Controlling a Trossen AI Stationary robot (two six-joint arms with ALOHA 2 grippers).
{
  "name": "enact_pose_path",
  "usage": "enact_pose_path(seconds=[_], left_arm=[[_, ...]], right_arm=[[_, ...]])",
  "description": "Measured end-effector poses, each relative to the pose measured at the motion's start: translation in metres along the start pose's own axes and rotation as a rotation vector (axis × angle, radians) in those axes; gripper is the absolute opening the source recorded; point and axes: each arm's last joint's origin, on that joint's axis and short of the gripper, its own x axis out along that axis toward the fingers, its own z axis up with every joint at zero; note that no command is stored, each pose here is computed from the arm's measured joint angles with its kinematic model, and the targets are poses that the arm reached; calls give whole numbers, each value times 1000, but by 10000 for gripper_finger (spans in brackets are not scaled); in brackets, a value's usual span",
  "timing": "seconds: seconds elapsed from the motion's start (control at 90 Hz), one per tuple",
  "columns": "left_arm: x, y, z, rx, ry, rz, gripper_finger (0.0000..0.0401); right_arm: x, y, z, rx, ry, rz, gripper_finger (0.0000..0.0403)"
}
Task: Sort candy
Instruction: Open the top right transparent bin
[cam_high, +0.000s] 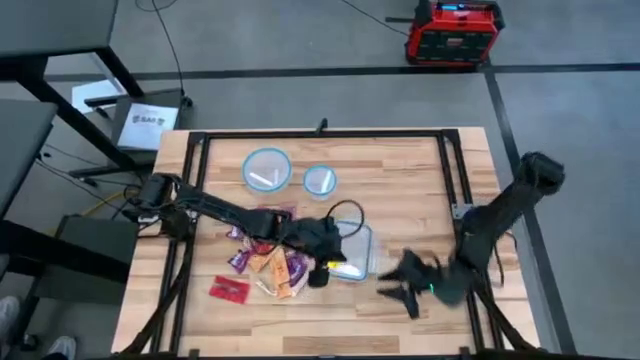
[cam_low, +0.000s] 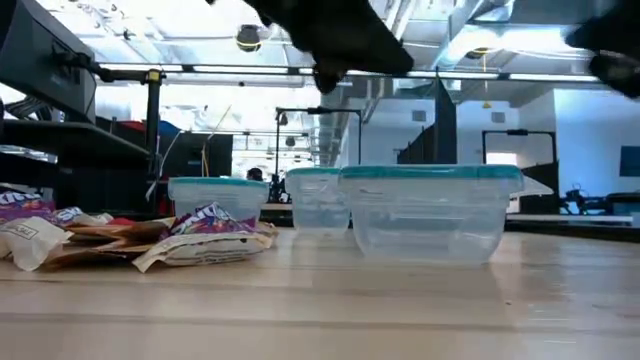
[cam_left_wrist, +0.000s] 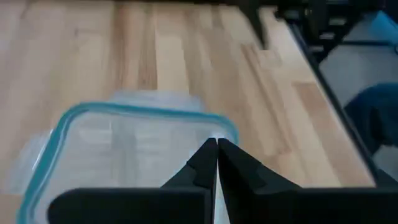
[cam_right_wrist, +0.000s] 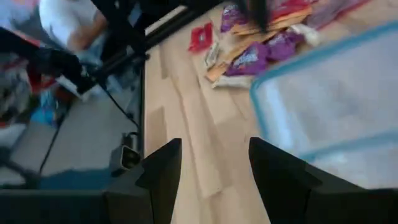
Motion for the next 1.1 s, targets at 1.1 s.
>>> enact_pose_path(seconds=[1.1], left_arm=[[41, 22, -30, -43, 22, 0, 0]], right_arm=[[58, -31, -37, -34, 88, -174, 175]])
